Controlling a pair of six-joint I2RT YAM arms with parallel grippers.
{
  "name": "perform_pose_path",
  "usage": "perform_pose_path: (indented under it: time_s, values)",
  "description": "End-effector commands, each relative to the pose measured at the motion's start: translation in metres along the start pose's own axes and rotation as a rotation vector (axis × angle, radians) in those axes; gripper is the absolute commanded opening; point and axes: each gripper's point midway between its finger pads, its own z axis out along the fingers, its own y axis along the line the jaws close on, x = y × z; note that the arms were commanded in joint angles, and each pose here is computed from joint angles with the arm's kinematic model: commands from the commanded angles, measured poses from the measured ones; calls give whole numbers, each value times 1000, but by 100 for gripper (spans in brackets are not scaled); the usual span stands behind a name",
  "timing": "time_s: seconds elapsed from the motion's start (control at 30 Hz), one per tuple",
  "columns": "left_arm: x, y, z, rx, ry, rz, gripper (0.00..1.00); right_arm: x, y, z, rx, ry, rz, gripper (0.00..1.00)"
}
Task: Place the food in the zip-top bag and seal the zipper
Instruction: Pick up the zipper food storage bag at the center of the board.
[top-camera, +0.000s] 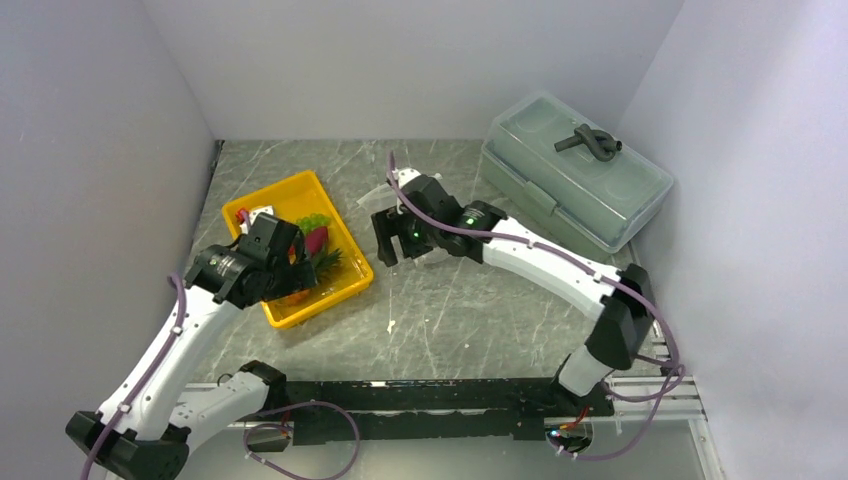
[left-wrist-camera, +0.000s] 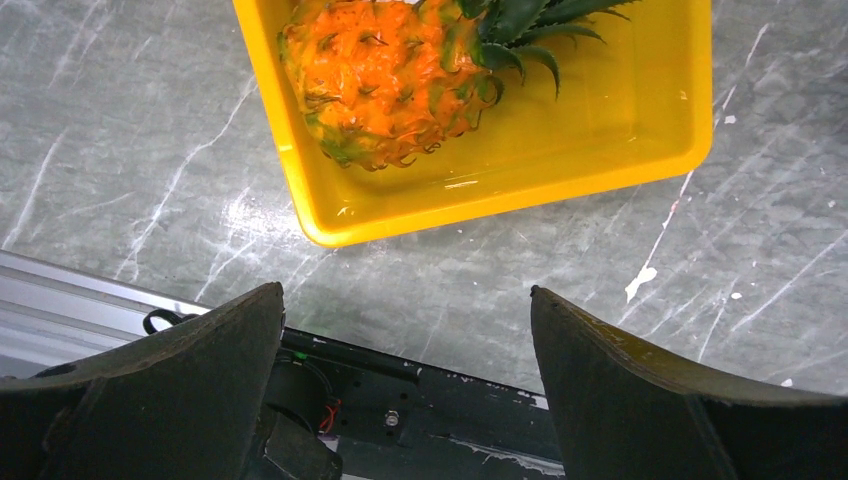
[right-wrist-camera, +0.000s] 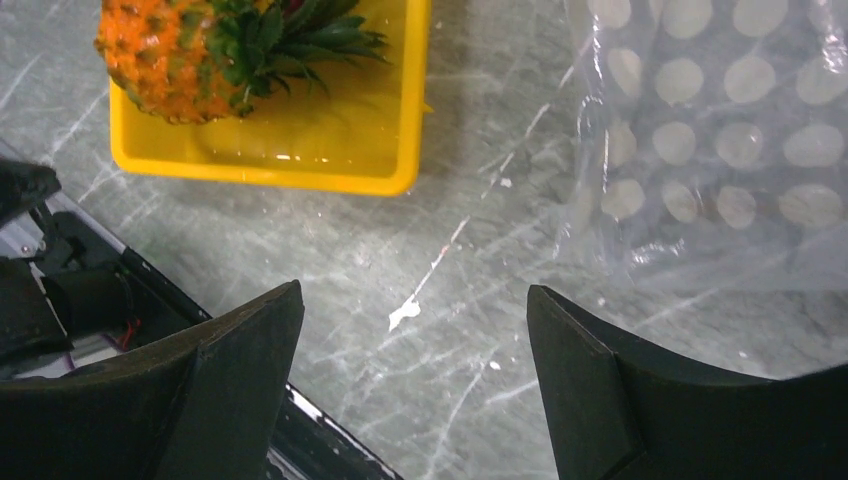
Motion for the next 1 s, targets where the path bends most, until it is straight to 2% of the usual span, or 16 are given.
perform_pose_path:
  time_s: [0.0, 0.33, 0.53, 0.73, 0.97]
  values:
    - [2, -4, -5, 49, -6, -42, 98, -25, 20, 11, -42, -37, 24, 84]
    - [8, -14, -14, 152, -9, -84, 97, -30, 27, 61, -4, 12, 24, 73]
    - [12, -13, -16, 170, -8, -72, 97, -41, 14, 78, 92, -2, -16, 72]
    - [13, -13, -19, 187, -14, -69, 98, -50, -27, 85, 317, -17, -95, 81]
    - [14, -16, -18, 199, -8, -54, 99, -37, -69, 93, 439, 4, -100, 95]
